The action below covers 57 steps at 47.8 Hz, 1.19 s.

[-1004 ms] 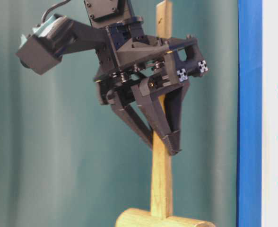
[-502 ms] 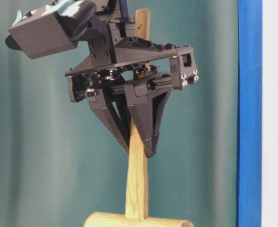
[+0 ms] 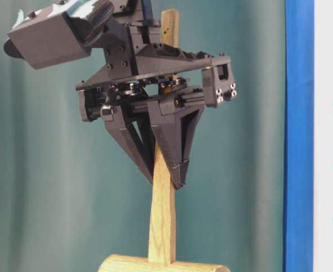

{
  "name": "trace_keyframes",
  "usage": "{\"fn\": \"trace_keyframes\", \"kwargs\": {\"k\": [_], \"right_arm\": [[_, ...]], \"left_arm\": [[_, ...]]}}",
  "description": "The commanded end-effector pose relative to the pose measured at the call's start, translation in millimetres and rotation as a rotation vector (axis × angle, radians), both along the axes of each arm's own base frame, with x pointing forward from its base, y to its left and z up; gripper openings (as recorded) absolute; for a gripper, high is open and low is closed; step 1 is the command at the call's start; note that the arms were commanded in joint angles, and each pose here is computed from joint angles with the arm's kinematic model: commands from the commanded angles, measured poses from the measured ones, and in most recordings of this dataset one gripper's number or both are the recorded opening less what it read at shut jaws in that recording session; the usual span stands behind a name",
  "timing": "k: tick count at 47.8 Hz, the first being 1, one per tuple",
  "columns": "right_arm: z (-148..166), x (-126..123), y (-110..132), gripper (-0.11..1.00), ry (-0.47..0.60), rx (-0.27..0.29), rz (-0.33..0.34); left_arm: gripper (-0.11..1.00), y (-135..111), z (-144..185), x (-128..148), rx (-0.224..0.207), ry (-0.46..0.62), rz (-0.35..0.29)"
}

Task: Hit the mark with a hammer.
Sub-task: 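Carry the mallet over the board, head toward the left gripper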

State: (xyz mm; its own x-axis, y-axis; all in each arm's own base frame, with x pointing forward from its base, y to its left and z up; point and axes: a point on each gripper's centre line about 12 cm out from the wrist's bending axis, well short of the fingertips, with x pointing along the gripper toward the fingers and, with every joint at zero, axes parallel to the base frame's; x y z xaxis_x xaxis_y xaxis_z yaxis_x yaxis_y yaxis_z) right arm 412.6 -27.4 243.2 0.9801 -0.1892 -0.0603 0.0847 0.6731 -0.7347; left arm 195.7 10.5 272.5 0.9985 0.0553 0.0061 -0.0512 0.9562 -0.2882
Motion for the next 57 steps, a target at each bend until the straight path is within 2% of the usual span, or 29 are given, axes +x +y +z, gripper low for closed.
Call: {"fn": "trace_keyframes", "kwargs": {"k": [1,4,19,38,48,53,57], "right_arm": [[21,-3,0,0.09,-0.061,-0.003,-0.001],[22,-2,0,0.09,-0.062,-0.002,-0.002],[23,-2,0,0.09,-0.065,-0.004,-0.001],[24,-2,0,0.09,-0.067,-0.004,-0.001],[22,-2,1,0.09,-0.054,-0.002,0.002],[21,-2,0,0.09,-0.046,0.002,0.001],[22,-1,0,0.09,-0.047,0.004,0.001]], "left_arm": [[0.89,1,3,3,-0.015,-0.004,0.005],[0.93,1,2,3,-0.023,0.0,0.006],[0.92,9,-5,16,-0.059,0.02,0.039],[0.92,11,-5,59,-0.069,-0.008,0.032],[0.91,11,-6,70,-0.074,0.007,0.029],[0.88,10,-4,71,-0.089,0.0,0.027],[0.78,10,-3,71,-0.109,-0.004,0.027]]}}
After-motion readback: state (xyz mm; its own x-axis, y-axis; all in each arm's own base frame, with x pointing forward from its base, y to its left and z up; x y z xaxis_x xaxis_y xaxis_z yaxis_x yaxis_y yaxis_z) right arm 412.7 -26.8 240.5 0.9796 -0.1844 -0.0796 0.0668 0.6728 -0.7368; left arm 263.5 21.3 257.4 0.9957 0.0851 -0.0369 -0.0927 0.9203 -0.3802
